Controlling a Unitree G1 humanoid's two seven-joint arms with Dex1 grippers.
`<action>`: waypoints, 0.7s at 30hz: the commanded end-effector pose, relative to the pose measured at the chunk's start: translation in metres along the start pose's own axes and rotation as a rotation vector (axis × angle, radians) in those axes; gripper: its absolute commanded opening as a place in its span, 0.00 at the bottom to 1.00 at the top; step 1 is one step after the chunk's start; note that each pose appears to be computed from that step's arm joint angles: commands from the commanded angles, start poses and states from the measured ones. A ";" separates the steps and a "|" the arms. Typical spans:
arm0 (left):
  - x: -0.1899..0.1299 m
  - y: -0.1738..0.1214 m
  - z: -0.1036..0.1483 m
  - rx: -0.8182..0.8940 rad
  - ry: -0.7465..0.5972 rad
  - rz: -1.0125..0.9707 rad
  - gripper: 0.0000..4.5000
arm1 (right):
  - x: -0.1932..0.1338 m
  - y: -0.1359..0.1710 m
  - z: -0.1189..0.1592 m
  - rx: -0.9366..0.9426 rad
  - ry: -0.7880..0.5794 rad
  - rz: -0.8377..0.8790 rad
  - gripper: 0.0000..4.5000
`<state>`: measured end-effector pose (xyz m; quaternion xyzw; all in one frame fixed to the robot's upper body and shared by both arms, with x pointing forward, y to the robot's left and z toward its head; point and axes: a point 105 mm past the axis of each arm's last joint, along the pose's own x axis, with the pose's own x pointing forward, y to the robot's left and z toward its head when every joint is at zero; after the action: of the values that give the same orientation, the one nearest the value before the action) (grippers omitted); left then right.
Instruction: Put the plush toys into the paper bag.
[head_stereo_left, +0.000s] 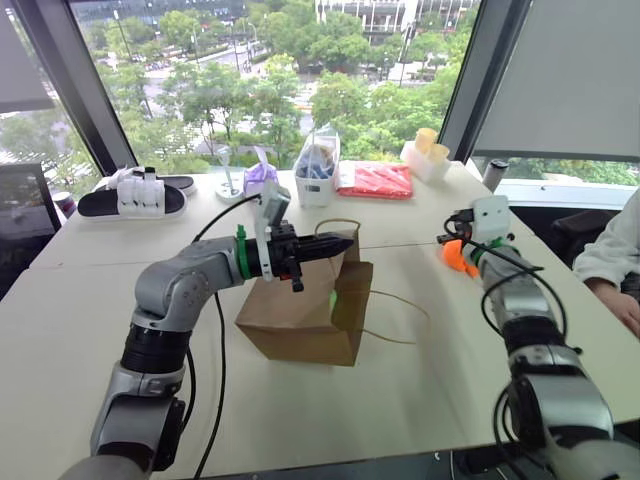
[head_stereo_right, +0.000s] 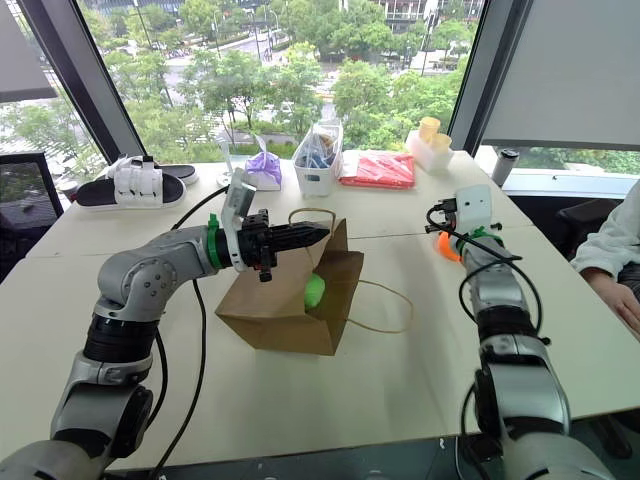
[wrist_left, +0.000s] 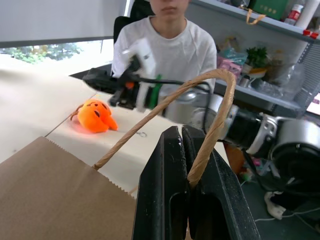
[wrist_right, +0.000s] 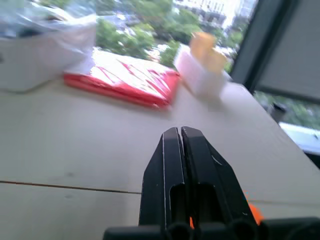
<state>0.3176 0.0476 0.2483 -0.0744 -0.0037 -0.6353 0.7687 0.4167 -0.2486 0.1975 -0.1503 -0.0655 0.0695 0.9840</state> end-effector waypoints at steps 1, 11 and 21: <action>0.000 -0.004 0.011 0.041 -0.025 -0.026 0.00 | -0.025 0.018 0.042 0.018 -0.098 0.164 0.01; 0.006 0.000 0.011 0.034 -0.025 -0.037 0.00 | 0.013 -0.021 -0.010 0.042 0.127 -0.224 0.64; 0.001 0.001 0.015 0.039 -0.054 0.005 0.00 | 0.039 -0.007 -0.059 -0.008 0.428 -0.371 0.99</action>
<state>0.3252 0.0462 0.2500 -0.0831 -0.0051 -0.6298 0.7723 0.4624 -0.2679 0.1421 -0.1286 0.1178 -0.1374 0.9750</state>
